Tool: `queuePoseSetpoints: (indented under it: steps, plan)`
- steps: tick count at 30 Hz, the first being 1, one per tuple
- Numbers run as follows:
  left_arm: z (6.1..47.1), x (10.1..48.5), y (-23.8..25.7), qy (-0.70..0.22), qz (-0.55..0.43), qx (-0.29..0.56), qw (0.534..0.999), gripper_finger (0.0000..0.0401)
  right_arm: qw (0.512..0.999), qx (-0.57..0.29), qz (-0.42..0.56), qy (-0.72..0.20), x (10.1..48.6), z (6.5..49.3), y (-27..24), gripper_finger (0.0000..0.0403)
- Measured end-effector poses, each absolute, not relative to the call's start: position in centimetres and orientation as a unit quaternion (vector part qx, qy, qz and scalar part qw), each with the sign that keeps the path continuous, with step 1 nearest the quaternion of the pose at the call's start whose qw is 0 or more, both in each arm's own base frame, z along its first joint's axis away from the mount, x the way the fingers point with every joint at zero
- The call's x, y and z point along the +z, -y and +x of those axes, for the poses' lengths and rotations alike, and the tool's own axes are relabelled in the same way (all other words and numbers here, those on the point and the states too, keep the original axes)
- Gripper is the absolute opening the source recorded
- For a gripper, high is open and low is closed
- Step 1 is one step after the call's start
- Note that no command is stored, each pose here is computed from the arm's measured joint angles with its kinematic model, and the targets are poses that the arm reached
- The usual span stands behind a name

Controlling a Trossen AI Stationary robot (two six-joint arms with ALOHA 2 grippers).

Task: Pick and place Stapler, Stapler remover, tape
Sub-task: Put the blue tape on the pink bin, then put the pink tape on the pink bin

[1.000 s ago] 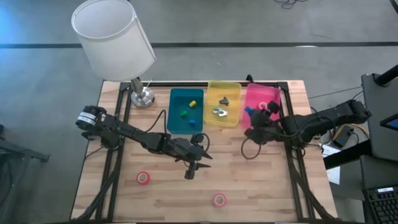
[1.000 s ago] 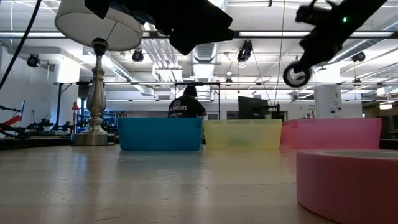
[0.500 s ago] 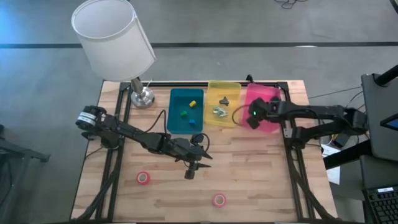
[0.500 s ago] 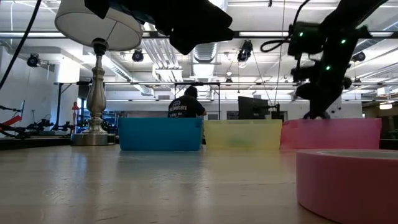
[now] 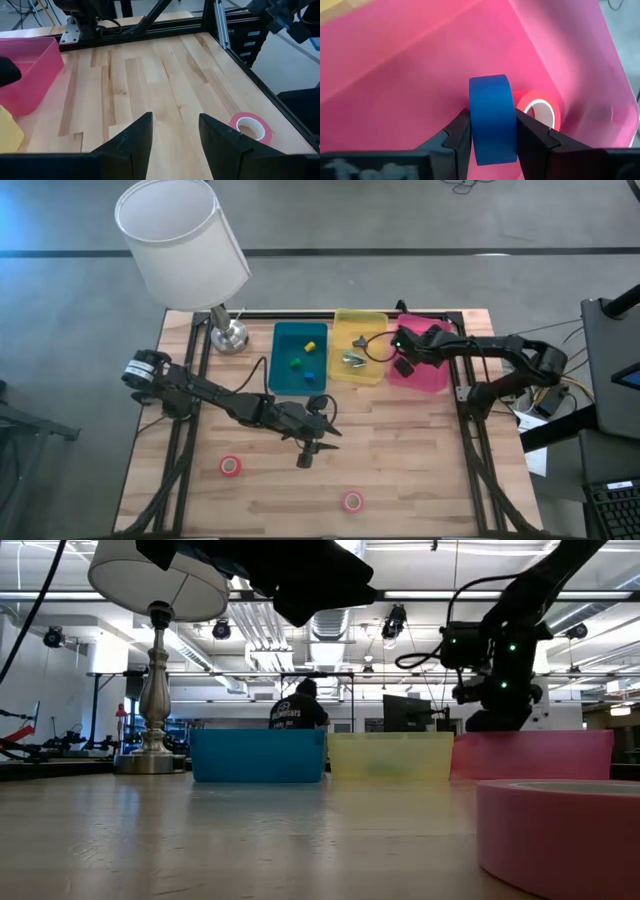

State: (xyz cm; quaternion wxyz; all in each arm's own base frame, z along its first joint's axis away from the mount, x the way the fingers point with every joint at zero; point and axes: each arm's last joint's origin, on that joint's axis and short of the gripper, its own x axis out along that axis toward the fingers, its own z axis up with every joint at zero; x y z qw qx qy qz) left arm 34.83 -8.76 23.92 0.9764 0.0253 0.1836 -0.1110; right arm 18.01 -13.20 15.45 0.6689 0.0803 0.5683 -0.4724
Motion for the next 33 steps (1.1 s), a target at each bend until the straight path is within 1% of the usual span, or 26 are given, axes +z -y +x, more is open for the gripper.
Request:
queuePoseSetpoints:
  steps: [5,12,24,29,33]
  plan:
    - [34.8,23.9,8.8,-0.184,0.027,-0.111,0.976,0.0163,0.668,-0.444,0.054,-0.595,15.2,18.9,13.7,0.0123]
    - [34.8,23.8,8.8,-0.187,0.027,-0.111,0.976,0.0163,0.673,-0.444,0.054,-0.589,15.7,19.8,14.3,0.0128]
    - [34.6,23.4,8.7,-0.21,0.029,-0.109,0.971,0.0163,0.666,-0.441,0.06,-0.599,15.9,19.5,14.0,0.0205]
    - [34.6,23.4,8.7,-0.213,0.029,-0.109,0.971,0.0163,0.658,-0.445,0.068,-0.603,16.4,19.0,13.5,0.022]
    - [34.6,23.4,8.7,-0.213,0.029,-0.109,0.971,0.0163,0.647,-0.449,0.078,-0.612,17.7,18.3,12.7,0.0224]
